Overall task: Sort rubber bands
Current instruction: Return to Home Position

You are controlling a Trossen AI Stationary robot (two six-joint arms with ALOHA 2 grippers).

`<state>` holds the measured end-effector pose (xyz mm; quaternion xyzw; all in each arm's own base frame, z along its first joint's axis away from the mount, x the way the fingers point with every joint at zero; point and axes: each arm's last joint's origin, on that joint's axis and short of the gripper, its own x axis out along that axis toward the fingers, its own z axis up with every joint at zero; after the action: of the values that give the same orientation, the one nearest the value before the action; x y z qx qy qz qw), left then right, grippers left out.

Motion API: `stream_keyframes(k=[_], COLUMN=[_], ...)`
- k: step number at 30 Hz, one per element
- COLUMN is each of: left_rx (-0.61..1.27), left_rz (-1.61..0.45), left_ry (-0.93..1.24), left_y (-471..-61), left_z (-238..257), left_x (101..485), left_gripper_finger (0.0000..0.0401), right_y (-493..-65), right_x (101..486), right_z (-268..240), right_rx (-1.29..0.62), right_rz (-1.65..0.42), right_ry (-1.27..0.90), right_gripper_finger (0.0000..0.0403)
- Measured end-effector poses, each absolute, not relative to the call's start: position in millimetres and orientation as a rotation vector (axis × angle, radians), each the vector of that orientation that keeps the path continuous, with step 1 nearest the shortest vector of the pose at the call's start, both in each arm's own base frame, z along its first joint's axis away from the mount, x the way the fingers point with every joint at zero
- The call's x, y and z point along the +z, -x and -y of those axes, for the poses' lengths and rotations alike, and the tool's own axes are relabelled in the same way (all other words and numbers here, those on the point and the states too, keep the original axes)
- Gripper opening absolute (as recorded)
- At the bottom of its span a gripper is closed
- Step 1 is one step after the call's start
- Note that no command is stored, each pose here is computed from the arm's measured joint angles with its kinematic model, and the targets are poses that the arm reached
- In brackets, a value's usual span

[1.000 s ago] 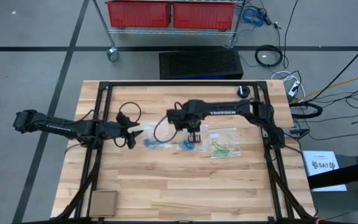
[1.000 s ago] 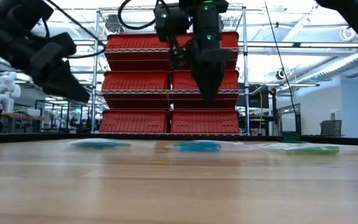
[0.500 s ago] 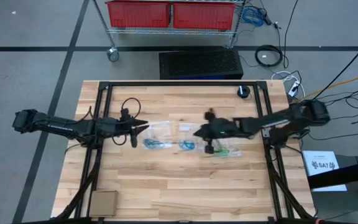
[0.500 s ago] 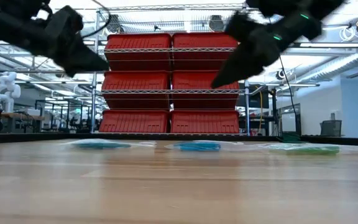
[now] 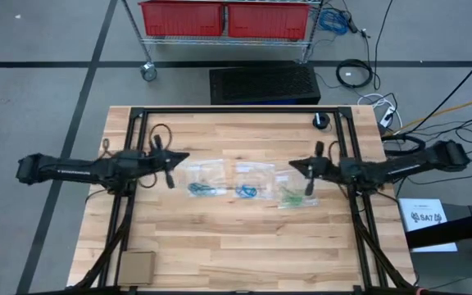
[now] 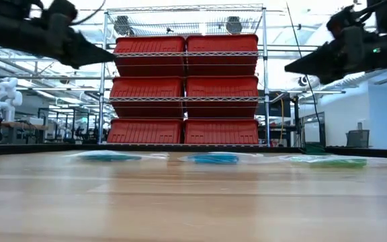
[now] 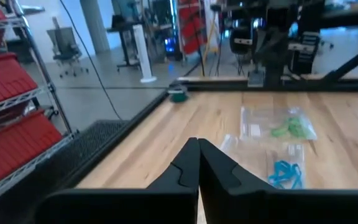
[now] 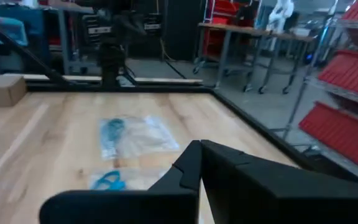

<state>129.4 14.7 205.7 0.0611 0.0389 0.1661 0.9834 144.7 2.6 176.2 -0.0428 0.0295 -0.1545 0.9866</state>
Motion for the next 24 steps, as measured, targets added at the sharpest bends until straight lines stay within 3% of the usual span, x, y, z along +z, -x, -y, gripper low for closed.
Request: stream_keyframes(k=[8, 14, 19, 24], left_rx=[0.362, 0.383, 0.389, 0.332], left_rz=[-0.007, 0.024, 0.117, 0.129], left_ry=[-0.105, -0.105, -0.103, -0.075], left_y=[-81, -83, -94, -93], left_z=[-14, -16, -20, -26], left_x=[208, 206, 179, 179], left_gripper_finger=[0.0002, 0.0002, 0.0001, 0.0001], right_y=[-113, -90, -95, -96], right_x=[186, 194, 182, 183], right_z=[1, 0, 1, 10], right_rx=[-0.404, -0.353, -0.34, -0.346], right_rz=[-0.053, 0.067, 0.123, 0.14], right_ry=[0.122, 0.133, 0.148, 0.106], right_gripper_finger=[0.0, 0.0, 0.0, 0.0])
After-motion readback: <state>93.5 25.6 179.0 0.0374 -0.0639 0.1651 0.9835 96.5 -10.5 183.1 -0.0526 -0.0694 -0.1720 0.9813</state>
